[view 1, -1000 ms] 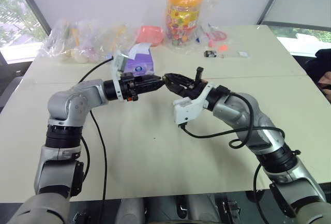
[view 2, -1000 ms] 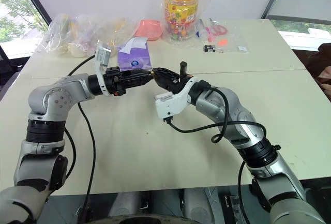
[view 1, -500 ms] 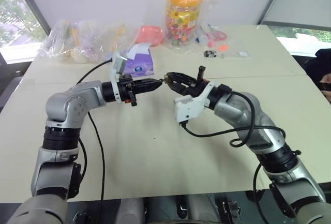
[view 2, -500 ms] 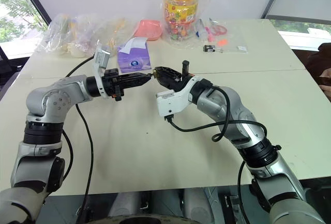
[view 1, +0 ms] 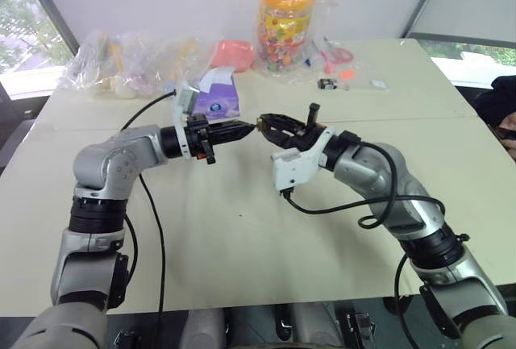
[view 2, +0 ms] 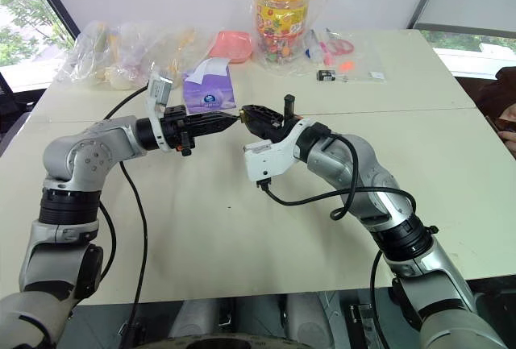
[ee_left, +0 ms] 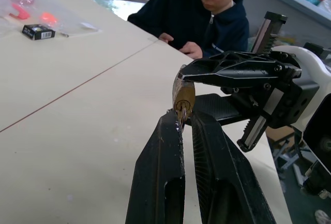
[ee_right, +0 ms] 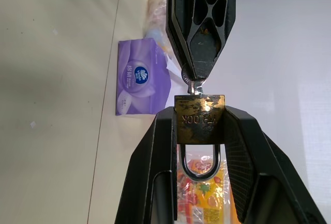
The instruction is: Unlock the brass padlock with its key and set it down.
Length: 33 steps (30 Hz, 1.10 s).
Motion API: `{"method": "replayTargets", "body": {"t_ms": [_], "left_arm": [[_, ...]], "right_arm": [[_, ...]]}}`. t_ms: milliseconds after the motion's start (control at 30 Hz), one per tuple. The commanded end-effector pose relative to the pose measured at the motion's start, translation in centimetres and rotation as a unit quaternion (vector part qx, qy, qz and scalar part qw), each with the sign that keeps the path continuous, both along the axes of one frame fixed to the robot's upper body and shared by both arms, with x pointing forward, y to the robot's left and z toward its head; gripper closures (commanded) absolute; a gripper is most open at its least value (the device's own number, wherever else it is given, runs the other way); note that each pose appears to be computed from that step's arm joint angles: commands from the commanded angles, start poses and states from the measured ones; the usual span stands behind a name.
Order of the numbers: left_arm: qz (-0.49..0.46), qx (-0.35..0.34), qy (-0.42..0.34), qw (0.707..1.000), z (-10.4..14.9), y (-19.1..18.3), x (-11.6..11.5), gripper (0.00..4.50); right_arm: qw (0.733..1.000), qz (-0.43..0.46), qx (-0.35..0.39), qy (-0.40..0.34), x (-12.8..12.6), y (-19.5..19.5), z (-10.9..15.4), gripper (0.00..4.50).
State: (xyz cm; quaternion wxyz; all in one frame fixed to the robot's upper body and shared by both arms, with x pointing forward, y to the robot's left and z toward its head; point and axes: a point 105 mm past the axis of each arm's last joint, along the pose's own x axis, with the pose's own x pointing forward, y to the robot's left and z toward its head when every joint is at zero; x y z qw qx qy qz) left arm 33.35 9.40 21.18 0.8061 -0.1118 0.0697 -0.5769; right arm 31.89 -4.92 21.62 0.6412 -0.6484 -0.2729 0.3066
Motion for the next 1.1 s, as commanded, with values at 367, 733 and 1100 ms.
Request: {"method": "replayTargets", "body": {"t_ms": [367, 733, 1100], "left_arm": [[-0.006, 0.001, -0.034, 0.999, 1.15, -0.37, -0.23, 4.34], [-0.003, 0.021, -0.088, 0.996, 1.37, -0.93, -0.26, 4.34], [-0.006, 0.042, -0.115, 0.992, 1.21, -0.88, -0.48, 4.34]], "right_arm": [[0.999, 0.010, 0.021, -0.026, -0.71, 0.10, 1.91, 3.84], [0.999, 0.009, 0.020, -0.024, -0.67, 0.07, 1.90, 3.84], [1.000, 0.007, 0.019, -0.023, -0.61, -0.03, 1.82, 3.84]]}}
